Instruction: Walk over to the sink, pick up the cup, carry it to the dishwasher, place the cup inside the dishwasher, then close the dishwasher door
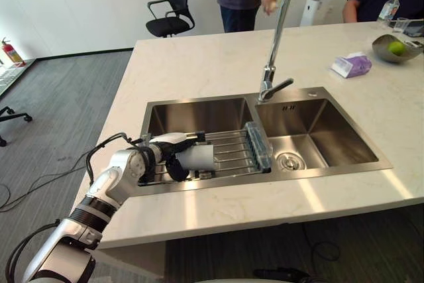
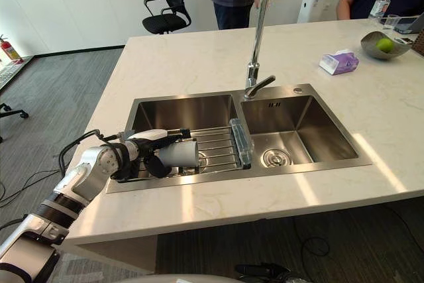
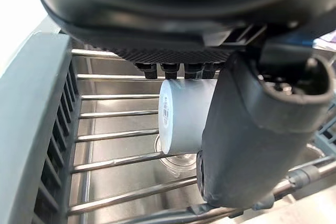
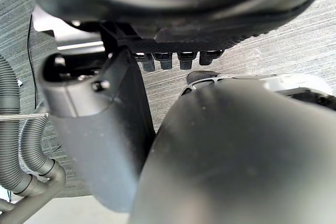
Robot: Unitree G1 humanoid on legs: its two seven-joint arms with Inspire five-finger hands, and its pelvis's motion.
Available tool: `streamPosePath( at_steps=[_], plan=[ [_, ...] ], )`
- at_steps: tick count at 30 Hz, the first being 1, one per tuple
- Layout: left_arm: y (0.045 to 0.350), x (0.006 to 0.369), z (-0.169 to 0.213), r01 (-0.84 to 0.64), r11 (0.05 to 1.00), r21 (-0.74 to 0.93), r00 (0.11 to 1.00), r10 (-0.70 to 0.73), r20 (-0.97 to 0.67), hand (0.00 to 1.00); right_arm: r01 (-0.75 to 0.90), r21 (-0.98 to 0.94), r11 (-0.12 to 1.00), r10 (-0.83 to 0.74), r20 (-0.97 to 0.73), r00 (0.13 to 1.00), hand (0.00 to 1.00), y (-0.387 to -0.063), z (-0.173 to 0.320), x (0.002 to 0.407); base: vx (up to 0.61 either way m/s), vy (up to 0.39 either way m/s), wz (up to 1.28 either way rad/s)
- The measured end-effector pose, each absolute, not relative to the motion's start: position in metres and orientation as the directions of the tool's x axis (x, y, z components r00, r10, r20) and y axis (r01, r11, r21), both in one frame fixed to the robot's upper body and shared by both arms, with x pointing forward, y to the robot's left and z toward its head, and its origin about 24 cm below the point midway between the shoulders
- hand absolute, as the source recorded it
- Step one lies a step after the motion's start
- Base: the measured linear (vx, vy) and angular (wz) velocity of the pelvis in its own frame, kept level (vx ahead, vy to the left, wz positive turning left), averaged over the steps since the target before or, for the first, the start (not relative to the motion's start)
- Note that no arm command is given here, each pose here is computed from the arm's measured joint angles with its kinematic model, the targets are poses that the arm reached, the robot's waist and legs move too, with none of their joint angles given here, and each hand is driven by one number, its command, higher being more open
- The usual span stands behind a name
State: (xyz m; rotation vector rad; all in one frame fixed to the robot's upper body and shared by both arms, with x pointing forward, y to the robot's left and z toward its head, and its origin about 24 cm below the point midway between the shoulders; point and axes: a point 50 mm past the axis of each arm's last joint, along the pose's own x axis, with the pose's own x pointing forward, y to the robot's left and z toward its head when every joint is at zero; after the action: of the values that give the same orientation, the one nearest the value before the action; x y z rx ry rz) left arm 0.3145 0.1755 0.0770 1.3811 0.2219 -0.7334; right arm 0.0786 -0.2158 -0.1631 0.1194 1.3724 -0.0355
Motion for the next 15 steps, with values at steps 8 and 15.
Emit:
streamPosePath(
  at_steps=[8, 15],
  plan=[
    [0.165, 0.32, 0.073, 0.6, -0.068, 0.797, 0.745, -0.313, -0.589, 0.0, 0.052, 0.057, 0.997, 0.045, -0.978, 0.202, 1.0, -0.215, -0.162, 0.085, 0.0, 0.0, -0.03],
    [0.169, 0.326, 0.067, 0.577, -0.025, 0.816, 0.782, -0.269, -0.562, 0.0, 0.03, 0.053, 0.998, 0.046, -0.979, 0.201, 1.0, -0.215, -0.162, 0.088, 0.0, 0.0, -0.01]
  ],
)
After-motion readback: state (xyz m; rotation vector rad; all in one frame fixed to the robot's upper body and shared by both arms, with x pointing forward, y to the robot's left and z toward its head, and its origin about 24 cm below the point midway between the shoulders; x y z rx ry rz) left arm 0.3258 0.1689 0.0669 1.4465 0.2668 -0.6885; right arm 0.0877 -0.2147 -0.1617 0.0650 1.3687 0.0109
